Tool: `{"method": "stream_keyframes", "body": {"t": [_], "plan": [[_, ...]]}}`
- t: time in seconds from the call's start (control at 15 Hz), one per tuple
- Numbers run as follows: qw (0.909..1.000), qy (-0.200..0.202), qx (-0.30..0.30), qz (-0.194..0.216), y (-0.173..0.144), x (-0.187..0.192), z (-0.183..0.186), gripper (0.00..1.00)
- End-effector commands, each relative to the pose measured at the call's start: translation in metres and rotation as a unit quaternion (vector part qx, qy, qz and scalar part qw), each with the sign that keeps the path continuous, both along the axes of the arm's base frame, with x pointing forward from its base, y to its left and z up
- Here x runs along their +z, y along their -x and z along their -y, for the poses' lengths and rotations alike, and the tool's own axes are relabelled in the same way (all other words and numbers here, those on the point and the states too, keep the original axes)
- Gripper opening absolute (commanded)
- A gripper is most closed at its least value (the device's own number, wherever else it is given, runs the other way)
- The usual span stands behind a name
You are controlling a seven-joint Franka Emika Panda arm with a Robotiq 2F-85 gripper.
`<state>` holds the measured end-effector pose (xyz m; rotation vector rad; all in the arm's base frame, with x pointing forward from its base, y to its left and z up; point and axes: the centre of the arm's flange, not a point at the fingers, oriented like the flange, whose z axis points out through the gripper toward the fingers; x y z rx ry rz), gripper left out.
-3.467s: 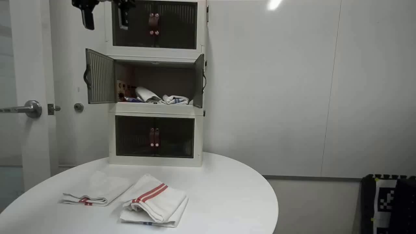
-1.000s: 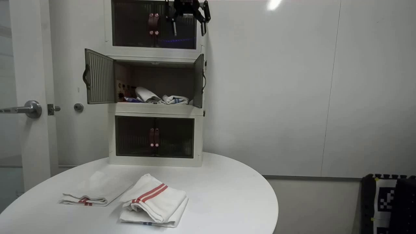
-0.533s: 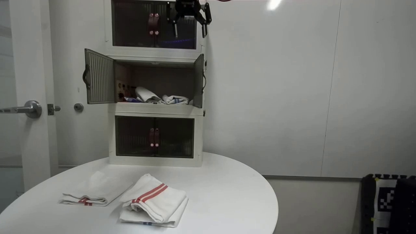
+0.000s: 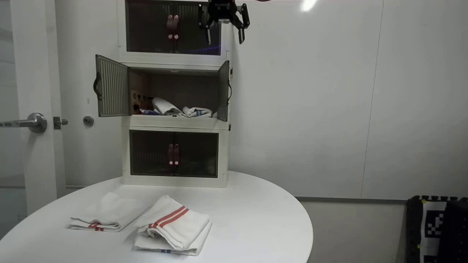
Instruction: Close the right door of the middle compartment of the cabinet.
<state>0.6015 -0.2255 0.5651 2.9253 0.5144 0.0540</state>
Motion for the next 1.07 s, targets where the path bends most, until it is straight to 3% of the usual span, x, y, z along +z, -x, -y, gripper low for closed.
{"method": "stream_keyframes", "body": {"t": [0.0,0.27,0.6,1.0], "plan": [[0.9997,0.014,0.014,0.016,-0.009,-0.003,0.019,1.0],[0.999,0.004,0.024,0.037,-0.03,-0.032,0.016,1.0],[0.9934,-0.003,0.105,0.047,-0.054,-0.076,-0.015,1.0],[0.9821,-0.015,0.173,0.074,-0.057,-0.082,-0.038,1.0]]}}
